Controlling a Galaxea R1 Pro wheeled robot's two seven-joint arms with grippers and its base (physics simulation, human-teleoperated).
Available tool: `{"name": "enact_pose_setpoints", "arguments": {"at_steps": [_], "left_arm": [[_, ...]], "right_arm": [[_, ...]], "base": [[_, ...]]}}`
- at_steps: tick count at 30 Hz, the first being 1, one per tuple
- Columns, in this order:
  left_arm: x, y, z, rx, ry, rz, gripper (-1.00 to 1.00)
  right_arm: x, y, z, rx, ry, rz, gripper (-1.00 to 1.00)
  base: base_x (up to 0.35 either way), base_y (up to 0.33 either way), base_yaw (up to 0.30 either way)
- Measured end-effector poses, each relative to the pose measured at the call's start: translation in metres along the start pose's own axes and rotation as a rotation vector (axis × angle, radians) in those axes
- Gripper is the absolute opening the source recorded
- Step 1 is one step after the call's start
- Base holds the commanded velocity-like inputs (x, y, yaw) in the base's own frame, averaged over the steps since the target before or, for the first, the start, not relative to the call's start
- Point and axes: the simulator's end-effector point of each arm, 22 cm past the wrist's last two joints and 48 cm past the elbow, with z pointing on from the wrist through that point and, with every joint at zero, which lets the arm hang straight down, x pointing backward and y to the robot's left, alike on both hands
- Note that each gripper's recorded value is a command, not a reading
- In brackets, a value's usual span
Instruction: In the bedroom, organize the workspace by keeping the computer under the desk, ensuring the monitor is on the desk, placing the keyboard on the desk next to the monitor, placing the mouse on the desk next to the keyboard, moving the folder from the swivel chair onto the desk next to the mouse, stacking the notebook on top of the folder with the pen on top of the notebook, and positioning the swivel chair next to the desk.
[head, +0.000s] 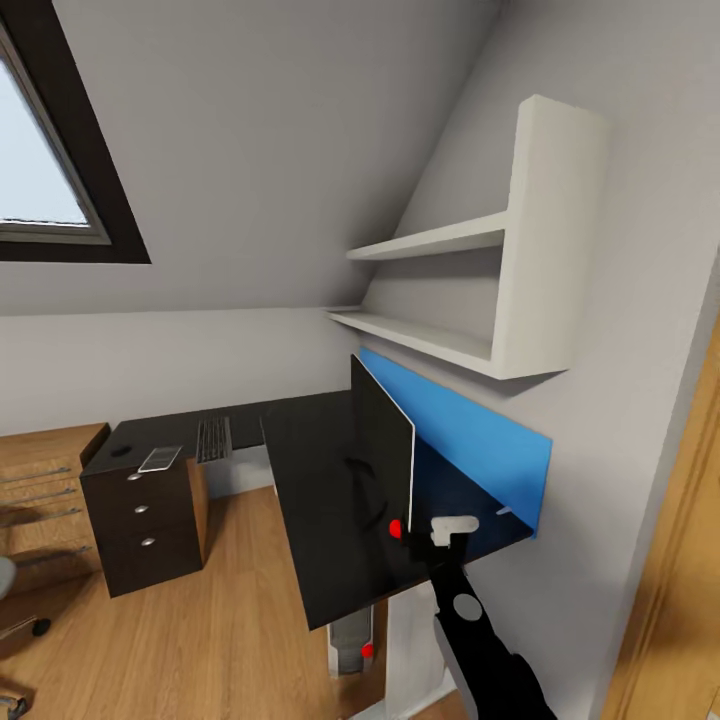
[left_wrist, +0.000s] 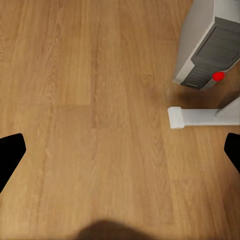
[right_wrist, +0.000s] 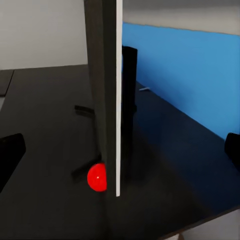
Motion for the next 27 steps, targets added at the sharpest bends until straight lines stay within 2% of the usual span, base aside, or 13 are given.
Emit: {"name": "enact_pose_setpoints", "arguments": {"at_steps": [7, 16, 27], "left_arm": [[0.000, 0.002, 0.000, -0.002, -0.001, 0.000, 1.00], [0.001, 0.003, 0.000, -0.006, 0.005, -0.001, 1.00], [0.001, 0.006, 0.000, -0.020, 0.007, -0.007, 1.00]], "right_arm": [[0.026, -0.002, -0.003, 0.017, 0.028, 0.021, 1.00], [0.079, -0.017, -0.015, 0.095, 0.102, 0.085, 1.00], [0.172, -0.026, -0.057, 0.125, 0.190, 0.080, 1.00]], "base": [[-0.004, 0.000, 0.000], [0.000, 0.000, 0.000], [0.000, 0.000, 0.000]]}}
